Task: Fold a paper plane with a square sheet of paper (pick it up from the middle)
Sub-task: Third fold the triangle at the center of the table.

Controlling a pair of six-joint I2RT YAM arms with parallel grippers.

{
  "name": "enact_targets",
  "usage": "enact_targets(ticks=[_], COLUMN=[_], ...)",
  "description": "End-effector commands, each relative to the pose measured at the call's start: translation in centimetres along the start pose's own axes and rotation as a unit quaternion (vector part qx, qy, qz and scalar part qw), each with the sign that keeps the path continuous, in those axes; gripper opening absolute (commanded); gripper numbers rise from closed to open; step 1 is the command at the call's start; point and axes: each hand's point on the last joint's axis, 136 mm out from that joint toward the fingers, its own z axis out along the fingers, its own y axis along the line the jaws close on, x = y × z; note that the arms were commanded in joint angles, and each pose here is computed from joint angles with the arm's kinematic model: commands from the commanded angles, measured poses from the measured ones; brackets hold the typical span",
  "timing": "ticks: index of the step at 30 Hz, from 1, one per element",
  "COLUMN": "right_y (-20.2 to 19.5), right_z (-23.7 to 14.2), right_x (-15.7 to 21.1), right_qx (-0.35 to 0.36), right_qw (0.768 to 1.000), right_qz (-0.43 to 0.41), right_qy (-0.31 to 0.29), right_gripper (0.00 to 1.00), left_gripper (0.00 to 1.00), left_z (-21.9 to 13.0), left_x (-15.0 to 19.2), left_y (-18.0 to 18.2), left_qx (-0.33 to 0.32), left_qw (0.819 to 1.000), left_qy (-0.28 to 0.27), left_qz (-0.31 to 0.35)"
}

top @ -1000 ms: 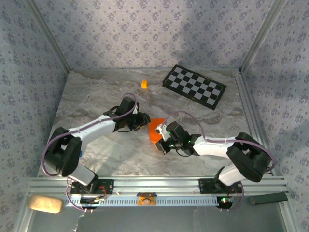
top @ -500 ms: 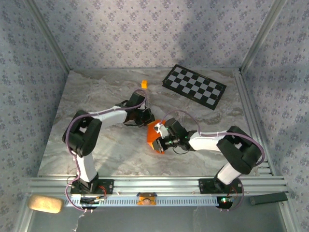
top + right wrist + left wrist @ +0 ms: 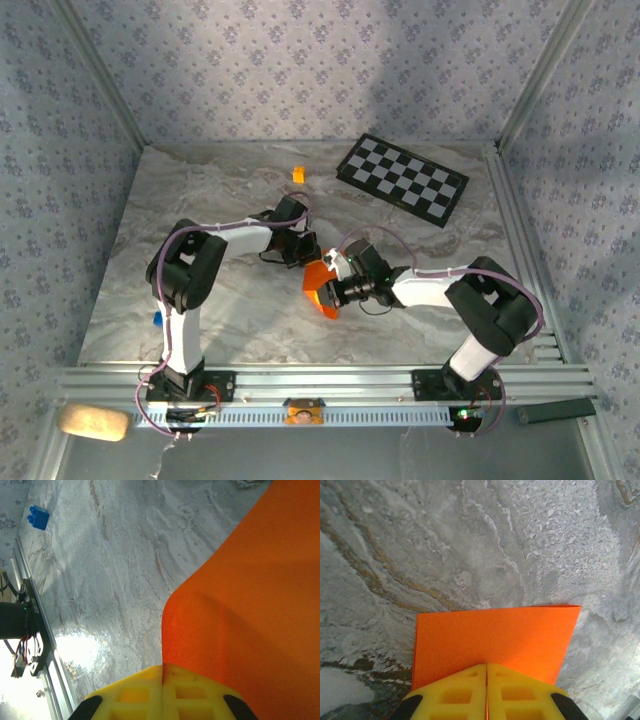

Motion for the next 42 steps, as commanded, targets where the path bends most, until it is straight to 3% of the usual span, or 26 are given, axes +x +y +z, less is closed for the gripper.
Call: enact_targets(ticks=[1, 17, 42], right_y=[-1.0, -4.0, -5.2], right_z=[-0.1, -1.2, -1.6], right_x=[-0.1, -1.0, -0.4], right_qx=[0.01, 0.056, 0.099], right_qw=[1.0, 0.997, 0.993], right_qz=[0.023, 0.053, 0.06], right_qy=[0.008, 0.01, 0.007], right_gripper=[0.06, 0.07, 0.07], left_gripper=[0.08, 0.07, 0.06], left_z=[1.0, 1.0, 0.7], left_x=[1.3, 1.7, 1.8], left_y=[2.1, 2.0, 2.1], left_qx=[-0.043, -0.05, -0.047], left_qw=[0.999, 0.998, 0.999], left_qy=[0.026, 0.024, 0.014], left_qz=[0.008, 0.006, -0.006])
